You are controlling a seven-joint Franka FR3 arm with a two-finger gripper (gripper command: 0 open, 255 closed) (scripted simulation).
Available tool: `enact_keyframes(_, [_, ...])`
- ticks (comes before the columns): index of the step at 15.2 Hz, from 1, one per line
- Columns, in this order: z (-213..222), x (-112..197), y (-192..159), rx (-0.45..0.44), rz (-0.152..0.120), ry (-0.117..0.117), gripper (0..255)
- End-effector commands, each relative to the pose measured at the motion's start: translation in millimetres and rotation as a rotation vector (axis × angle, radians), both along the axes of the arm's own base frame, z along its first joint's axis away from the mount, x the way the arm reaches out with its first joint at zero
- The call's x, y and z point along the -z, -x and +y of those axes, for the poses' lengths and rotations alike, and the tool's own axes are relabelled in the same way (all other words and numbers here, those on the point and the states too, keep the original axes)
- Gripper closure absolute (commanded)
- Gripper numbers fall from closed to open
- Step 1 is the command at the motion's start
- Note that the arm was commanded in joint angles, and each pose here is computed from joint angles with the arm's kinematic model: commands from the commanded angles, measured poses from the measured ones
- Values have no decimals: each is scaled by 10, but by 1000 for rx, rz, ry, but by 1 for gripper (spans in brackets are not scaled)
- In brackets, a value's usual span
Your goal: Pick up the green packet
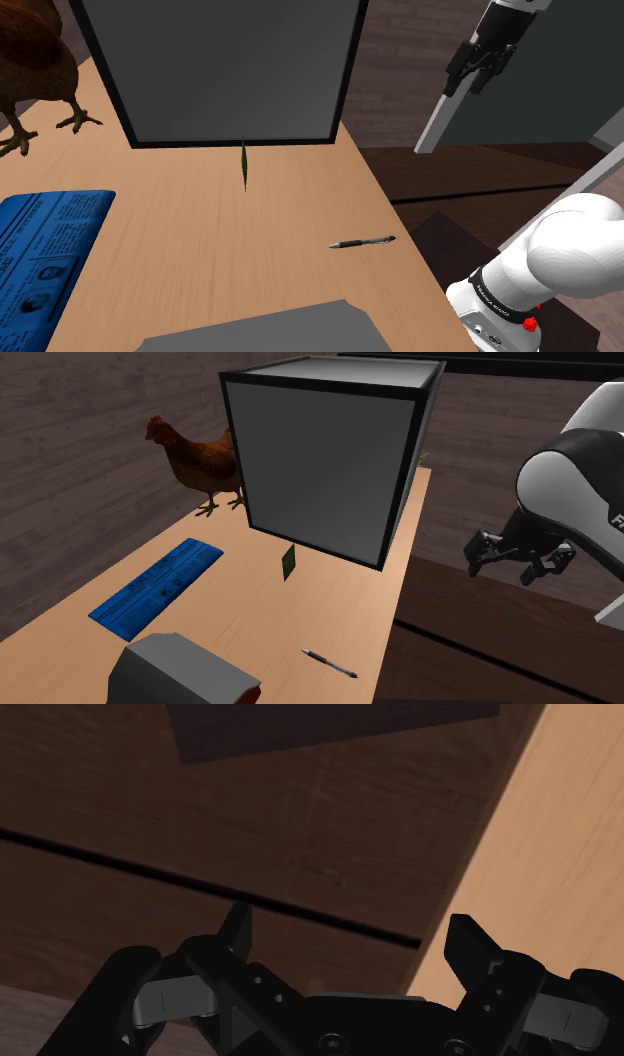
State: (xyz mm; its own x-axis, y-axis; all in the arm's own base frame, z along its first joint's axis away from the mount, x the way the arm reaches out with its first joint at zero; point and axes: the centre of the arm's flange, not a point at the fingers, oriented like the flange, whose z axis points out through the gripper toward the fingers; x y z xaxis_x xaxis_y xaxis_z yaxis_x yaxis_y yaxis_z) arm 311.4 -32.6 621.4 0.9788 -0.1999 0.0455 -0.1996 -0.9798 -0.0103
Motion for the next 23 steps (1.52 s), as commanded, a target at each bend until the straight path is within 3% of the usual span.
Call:
enact_keyframes(1, [0,0,0,0,0,0,0])
enact_keyframes(23, [2688,374,-1229,108,56,28,0])
